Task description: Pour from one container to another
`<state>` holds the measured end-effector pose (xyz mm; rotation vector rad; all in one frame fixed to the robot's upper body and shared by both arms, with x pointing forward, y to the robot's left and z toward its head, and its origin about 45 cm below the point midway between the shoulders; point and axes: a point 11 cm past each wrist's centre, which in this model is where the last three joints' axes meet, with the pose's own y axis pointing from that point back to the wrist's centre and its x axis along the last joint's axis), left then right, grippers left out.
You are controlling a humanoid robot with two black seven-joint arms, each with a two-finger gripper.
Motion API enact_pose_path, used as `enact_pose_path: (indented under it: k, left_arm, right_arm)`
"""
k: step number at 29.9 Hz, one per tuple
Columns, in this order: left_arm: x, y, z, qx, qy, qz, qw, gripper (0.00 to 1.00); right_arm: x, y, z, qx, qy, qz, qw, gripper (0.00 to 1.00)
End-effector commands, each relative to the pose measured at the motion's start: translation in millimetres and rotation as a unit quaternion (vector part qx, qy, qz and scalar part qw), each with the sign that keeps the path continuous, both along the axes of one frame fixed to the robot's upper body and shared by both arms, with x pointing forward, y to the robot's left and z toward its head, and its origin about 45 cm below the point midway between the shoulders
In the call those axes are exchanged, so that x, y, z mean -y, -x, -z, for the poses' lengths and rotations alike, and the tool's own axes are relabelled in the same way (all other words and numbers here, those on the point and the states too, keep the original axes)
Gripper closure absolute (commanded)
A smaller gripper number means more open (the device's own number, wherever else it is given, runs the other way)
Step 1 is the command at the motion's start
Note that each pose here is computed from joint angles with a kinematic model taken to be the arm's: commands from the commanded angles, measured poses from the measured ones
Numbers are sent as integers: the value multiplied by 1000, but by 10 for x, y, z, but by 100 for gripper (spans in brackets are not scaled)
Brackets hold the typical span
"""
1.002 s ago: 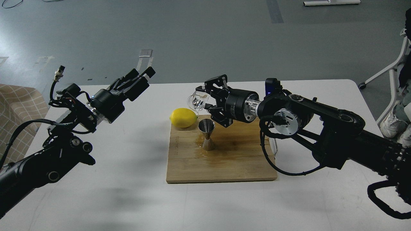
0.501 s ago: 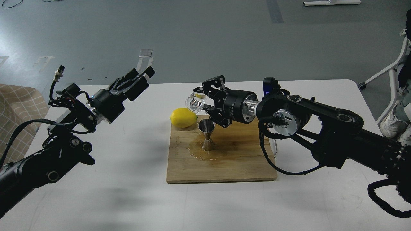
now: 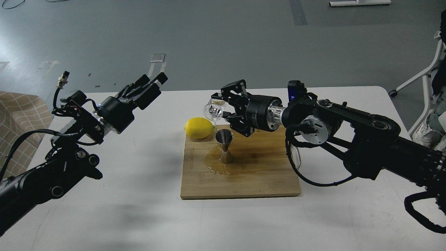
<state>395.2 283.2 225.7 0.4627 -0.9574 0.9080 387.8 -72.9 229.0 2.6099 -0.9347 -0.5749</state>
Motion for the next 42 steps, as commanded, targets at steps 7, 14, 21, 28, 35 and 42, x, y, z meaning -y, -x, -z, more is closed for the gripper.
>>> enact_pose_path:
  k: [7, 14, 21, 28, 35, 42]
  left_arm:
    - [2, -4, -6, 1, 0, 0, 1000, 2]
    - [8, -3, -5, 1, 1, 1, 1000, 2]
    - [8, -3, -5, 1, 1, 1, 1000, 2]
    - [9, -7, -11, 1, 1, 1, 1000, 2]
    - [11, -11, -17, 2, 1, 1, 1000, 2]
    - [13, -14, -23, 3, 1, 1, 1000, 2]
  right_arm:
    - [65, 10, 17, 2, 5, -13, 1000, 76]
    - [65, 17, 19, 2, 5, -17, 1000, 76]
    - [59, 17, 11, 14, 14, -26, 999, 76]
    - [73, 5, -6, 21, 18, -28, 999, 76]
    - [78, 1, -9, 36, 31, -34, 998, 76]
    - [74, -2, -9, 48, 41, -38, 997, 76]
